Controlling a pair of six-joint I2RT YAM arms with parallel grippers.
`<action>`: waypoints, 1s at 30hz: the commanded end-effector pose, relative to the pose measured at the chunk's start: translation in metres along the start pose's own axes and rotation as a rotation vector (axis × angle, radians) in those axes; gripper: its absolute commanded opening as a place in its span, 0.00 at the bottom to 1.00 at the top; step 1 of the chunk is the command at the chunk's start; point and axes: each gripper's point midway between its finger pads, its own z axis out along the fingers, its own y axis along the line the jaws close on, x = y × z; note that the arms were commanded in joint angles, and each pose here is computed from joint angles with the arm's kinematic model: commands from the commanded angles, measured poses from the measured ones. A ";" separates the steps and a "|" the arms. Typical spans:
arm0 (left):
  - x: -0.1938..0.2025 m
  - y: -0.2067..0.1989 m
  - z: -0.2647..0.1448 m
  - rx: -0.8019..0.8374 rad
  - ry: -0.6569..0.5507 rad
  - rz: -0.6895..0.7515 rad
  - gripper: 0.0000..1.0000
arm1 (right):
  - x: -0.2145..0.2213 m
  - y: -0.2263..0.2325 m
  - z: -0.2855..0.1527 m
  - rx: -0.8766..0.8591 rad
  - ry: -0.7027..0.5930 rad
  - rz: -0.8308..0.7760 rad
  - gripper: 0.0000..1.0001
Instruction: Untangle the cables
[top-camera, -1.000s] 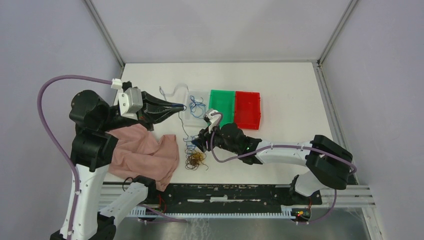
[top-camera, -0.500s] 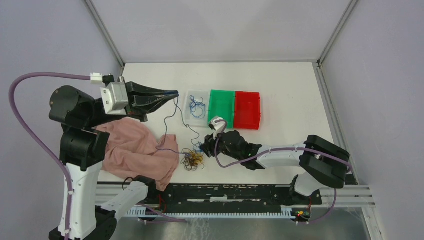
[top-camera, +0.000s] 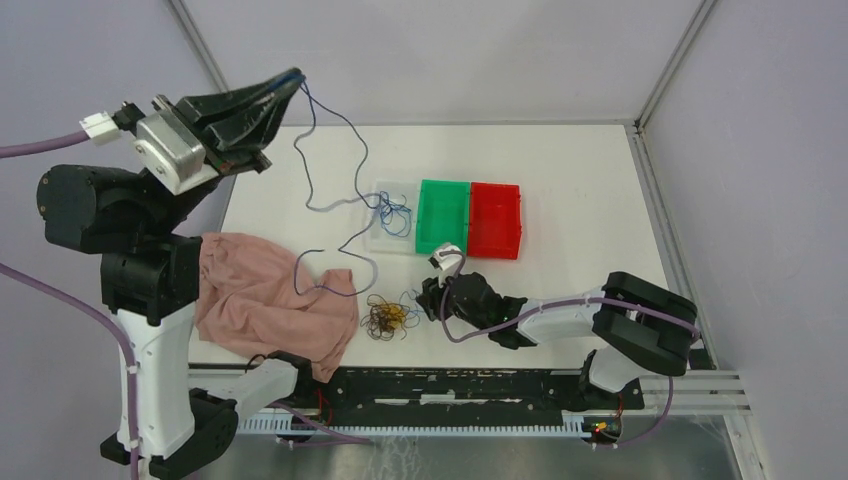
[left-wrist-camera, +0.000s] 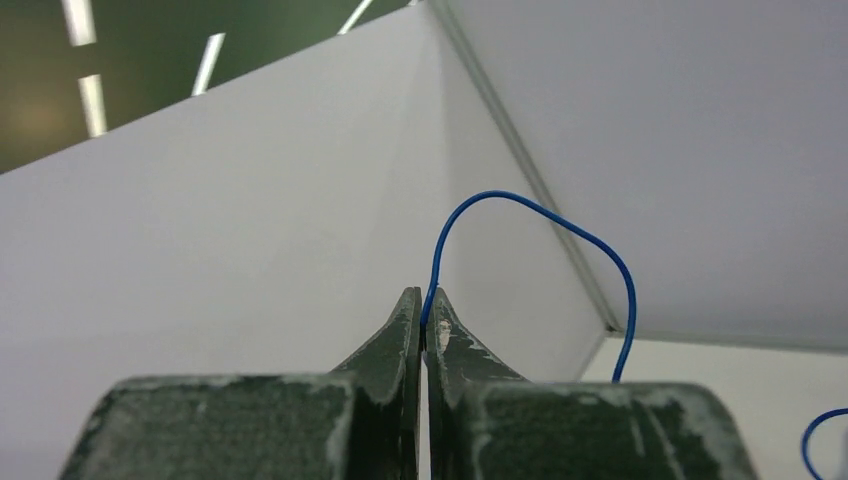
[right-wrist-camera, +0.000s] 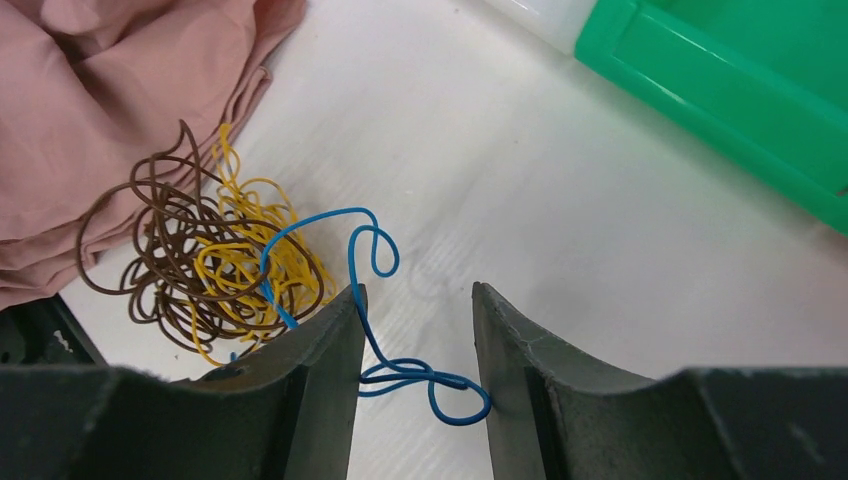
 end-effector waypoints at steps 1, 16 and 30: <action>-0.016 0.074 -0.001 -0.352 -0.037 0.110 0.03 | -0.019 -0.004 -0.007 0.026 -0.085 0.024 0.50; 0.112 0.011 -0.002 -0.144 0.200 -0.117 0.03 | -0.064 -0.004 -0.039 0.035 -0.177 0.018 0.43; 0.250 -0.031 -0.022 -0.102 0.421 -0.237 0.03 | -0.089 -0.006 -0.064 0.041 -0.246 0.044 0.31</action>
